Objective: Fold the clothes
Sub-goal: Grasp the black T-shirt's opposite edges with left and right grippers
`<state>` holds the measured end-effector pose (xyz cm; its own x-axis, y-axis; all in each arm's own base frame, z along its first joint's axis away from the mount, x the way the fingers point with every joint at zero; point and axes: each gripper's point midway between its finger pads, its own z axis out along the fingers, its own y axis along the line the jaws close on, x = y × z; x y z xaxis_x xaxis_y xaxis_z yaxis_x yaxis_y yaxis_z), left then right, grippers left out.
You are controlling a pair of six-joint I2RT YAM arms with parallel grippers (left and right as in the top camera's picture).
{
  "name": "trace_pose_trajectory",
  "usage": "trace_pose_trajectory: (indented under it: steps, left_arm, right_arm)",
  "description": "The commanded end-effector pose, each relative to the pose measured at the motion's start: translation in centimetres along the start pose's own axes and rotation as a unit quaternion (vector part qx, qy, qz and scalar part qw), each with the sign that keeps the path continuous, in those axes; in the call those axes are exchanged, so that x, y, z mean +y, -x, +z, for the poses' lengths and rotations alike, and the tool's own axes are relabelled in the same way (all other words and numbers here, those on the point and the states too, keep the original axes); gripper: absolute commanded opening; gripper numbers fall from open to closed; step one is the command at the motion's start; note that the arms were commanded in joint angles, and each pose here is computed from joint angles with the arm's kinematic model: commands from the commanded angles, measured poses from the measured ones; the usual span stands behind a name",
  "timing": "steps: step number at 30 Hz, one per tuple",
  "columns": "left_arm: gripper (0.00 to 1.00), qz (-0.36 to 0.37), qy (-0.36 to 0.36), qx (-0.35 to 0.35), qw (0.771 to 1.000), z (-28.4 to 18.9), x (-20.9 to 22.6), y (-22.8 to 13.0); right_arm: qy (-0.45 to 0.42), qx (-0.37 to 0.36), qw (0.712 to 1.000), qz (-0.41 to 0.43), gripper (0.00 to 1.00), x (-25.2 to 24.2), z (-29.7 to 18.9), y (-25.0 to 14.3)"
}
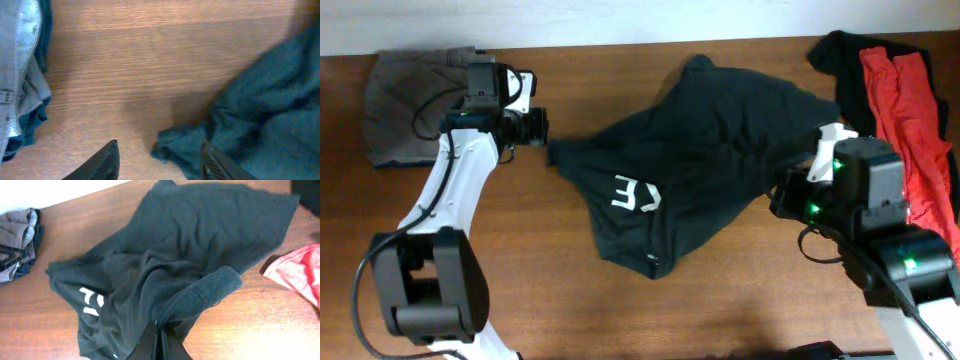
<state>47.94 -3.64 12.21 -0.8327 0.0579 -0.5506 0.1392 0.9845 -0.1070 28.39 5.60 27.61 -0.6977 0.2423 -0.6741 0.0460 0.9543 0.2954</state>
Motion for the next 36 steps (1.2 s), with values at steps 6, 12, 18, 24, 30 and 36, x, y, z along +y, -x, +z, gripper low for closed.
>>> trace_pose_trajectory:
  steps: [6, 12, 18, 24, 30, 36]
  left_arm:
    - [0.67, 0.05, -0.098, 0.045, 0.993, 1.3, -3.3, -2.5]
    - [0.79, 0.043, -0.103, 0.086, 0.99, 3.2, -3.2, -4.8]
    - [0.77, 0.047, -0.125, 0.115, 0.984, 5.4, -3.9, -6.6]
    - [0.07, 0.052, -0.131, 0.131, 0.981, 6.5, -4.8, -7.6]
    - [0.01, 0.042, -0.134, 0.118, 0.983, 5.2, -5.1, -5.8]
    - [0.01, 0.055, -0.121, 0.038, 0.99, -3.8, -5.2, 2.0]
  right_arm:
    - [-0.029, 0.02, 0.999, -0.003, 0.04, -1.0, 0.9, -0.3]
    - [-0.031, 0.024, 0.999, -0.002, 0.04, -1.0, 1.2, -0.4]
    - [-0.031, 0.024, 0.999, -0.002, 0.04, -1.0, 1.2, -0.4]
    - [-0.03, 0.021, 0.999, -0.002, 0.04, -1.0, 1.2, -0.2]
    - [-0.03, 0.004, 1.0, -0.003, 0.04, -0.9, 1.1, 0.6]
    - [-0.022, -0.041, 0.999, -0.018, 0.04, 0.1, -1.6, 3.7]
